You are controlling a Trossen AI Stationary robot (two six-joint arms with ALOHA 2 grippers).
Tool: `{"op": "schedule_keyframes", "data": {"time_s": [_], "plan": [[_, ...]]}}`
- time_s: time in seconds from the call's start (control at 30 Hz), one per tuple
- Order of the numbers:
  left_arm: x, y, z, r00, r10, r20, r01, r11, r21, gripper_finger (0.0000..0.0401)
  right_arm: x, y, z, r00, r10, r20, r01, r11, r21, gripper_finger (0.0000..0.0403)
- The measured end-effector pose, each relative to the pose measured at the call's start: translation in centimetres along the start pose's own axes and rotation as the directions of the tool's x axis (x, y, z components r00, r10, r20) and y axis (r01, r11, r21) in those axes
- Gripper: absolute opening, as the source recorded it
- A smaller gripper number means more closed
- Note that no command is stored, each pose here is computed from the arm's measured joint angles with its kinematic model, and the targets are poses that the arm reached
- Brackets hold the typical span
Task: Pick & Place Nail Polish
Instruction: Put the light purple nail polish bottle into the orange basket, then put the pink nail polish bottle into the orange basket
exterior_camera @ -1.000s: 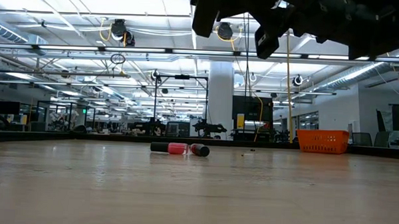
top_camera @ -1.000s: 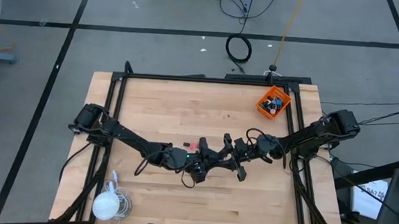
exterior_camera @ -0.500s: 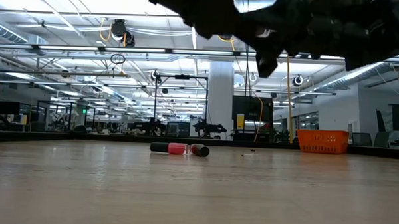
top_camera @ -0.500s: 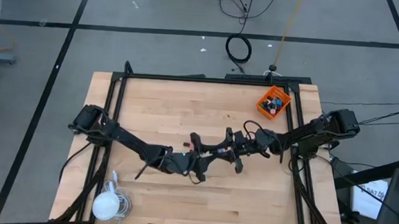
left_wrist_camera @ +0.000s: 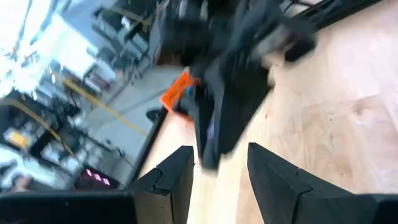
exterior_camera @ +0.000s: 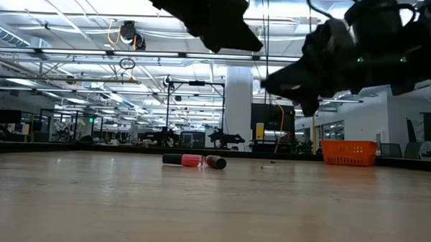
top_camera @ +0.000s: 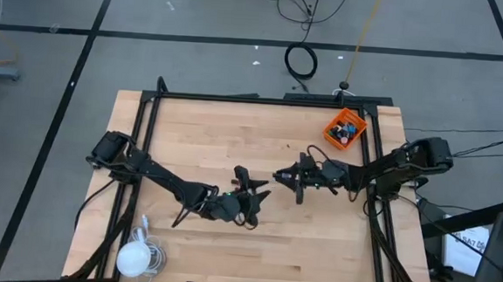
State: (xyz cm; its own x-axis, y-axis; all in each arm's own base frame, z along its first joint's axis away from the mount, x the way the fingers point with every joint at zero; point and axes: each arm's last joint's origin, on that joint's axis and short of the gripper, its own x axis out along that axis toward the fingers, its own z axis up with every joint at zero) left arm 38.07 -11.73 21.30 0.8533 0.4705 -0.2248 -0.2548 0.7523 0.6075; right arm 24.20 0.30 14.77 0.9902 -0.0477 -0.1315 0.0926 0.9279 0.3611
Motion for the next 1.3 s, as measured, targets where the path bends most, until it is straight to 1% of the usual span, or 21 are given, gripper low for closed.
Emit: {"op": "schedule_keyframes", "data": {"time_s": [0.03, 0.07, 0.13, 0.2, 0.27, 0.33, 0.4, 0.43, 0.47, 0.53, 0.57, 0.67, 0.7, 0.8, 0.9, 1.0, 1.07, 1.1, 1.17, 1.3], "plan": [[0.1, 0.0, -0.1, 1.0, 0.0, -0.01, 0.0, 1.0, -0.023, 0.015, -0.3, -0.1, 0.1, 1.0, 0.002, 0.009, -0.002, 1.0, 0.005, 0.0105], [0.2, 0.1, -0.3, 1.0, 0.001, -0.018, -0.002, 0.998, -0.055, 0.015, -0.5, -0.3, 0.2, 1.0, -0.018, 0.016, 0.018, 1.0, 0.01, 0.0105], [0.5, 0.3, -0.8, 0.999, 0.007, -0.037, -0.012, 0.993, -0.121, 0.015, -1.5, -1.0, 0.0, 0.996, -0.088, 0.01, 0.088, 0.996, 0.009, 0.0105], [0.8, 0.4, -1.7, 0.998, 0.014, -0.06, -0.025, 0.982, -0.187, 0.015, -2.5, -1.2, 0.4, 0.989, -0.137, 0.047, 0.137, 0.991, 0.004, 0.0105], [1.3, 0.8, -2.9, 0.995, 0.022, -0.092, -0.044, 0.971, -0.237, 0.015, -3.7, -1.7, 0.7, 0.973, -0.215, 0.08, 0.217, 0.976, -0.009, 0.0105], [1.9, 1.2, -4.4, 0.993, 0.024, -0.115, -0.057, 0.955, -0.291, 0.015, -4.9, -2.5, 0.6, 0.935, -0.344, 0.086, 0.348, 0.937, -0.034, 0.0105], [2.4, 1.6, -5.8, 0.994, 0.007, -0.108, -0.046, 0.934, -0.356, 0.015, -6.3, -3.2, 0.6, 0.878, -0.467, 0.104, 0.473, 0.88, -0.048, 0.0105], [2.5, 1.7, -6.5, 0.995, 0.0, -0.097, -0.037, 0.921, -0.387, 0.015, -6.7, -3.5, 0.8, 0.839, -0.531, 0.119, 0.539, 0.841, -0.047, 0.0105], [2.7, 2.0, -7.0, 0.997, -0.004, -0.075, -0.029, 0.905, -0.424, 0.015, -7.2, -3.8, 1.0, 0.791, -0.598, 0.128, 0.607, 0.793, -0.047, 0.0105], [2.7, 2.6, -8.0, 1.0, -0.006, -0.03, -0.01, 0.869, -0.495, 0.015, -8.4, -4.8, 0.5, 0.675, -0.73, 0.108, 0.738, 0.671, -0.071, 0.0105], [2.8, 2.9, -8.4, 1.0, -0.007, -0.002, 0.005, 0.848, -0.53, 0.015, -8.8, -5.1, 0.5, 0.619, -0.778, 0.107, 0.786, 0.615, -0.07, 0.0105], [2.6, 3.6, -9.1, 0.998, -0.007, 0.068, 0.047, 0.793, -0.607, 0.015, -9.8, -5.9, 0.5, 0.501, -0.859, 0.104, 0.865, 0.498, -0.058, 0.0105], [2.6, 3.8, -9.1, 0.996, -0.007, 0.089, 0.061, 0.782, -0.621, 0.015, -10.1, -6.2, 0.5, 0.464, -0.88, 0.104, 0.886, 0.461, -0.05, 0.0105], [2.5, 3.9, -8.9, 0.993, -0.028, 0.115, 0.094, 0.775, -0.625, 0.015, -10.7, -7.0, 0.4, 0.37, -0.924, 0.093, 0.929, 0.367, -0.049, 0.0105], [2.4, 3.8, -8.8, 0.99, -0.042, 0.138, 0.119, 0.775, -0.621, 0.015, -11.1, -7.8, 0.5, 0.307, -0.948, 0.085, 0.951, 0.305, -0.042, 0.0105], [2.3, 3.7, -8.7, 0.989, -0.053, 0.142, 0.13, 0.777, -0.616, 0.015, -11.4, -8.5, 0.6, 0.255, -0.964, 0.075, 0.967, 0.253, -0.033, 0.0105], [2.4, 3.7, -8.8, 0.989, -0.055, 0.14, 0.13, 0.778, -0.615, 0.015, -11.6, -8.9, 0.7, 0.231, -0.97, 0.071, 0.973, 0.23, -0.024, 0.0119], [2.4, 3.7, -8.8, 0.989, -0.055, 0.139, 0.13, 0.778, -0.614, 0.015, -11.6, -9.0, 0.7, 0.226, -0.972, 0.068, 0.974, 0.225, -0.022, 0.0132], [2.4, 3.7, -8.8, 0.989, -0.058, 0.134, 0.129, 0.781, -0.611, 0.015, -11.7, -9.1, 0.7, 0.231, -0.971, 0.062, 0.973, 0.231, -0.013, 0.0163], [2.4, 3.7, -8.8, 0.989, -0.058, 0.135, 0.129, 0.783, -0.608, 0.015, -11.7, -9.2, 0.8, 0.225, -0.972, 0.061, 0.974, 0.225, -0.01, 0.0216]]}}
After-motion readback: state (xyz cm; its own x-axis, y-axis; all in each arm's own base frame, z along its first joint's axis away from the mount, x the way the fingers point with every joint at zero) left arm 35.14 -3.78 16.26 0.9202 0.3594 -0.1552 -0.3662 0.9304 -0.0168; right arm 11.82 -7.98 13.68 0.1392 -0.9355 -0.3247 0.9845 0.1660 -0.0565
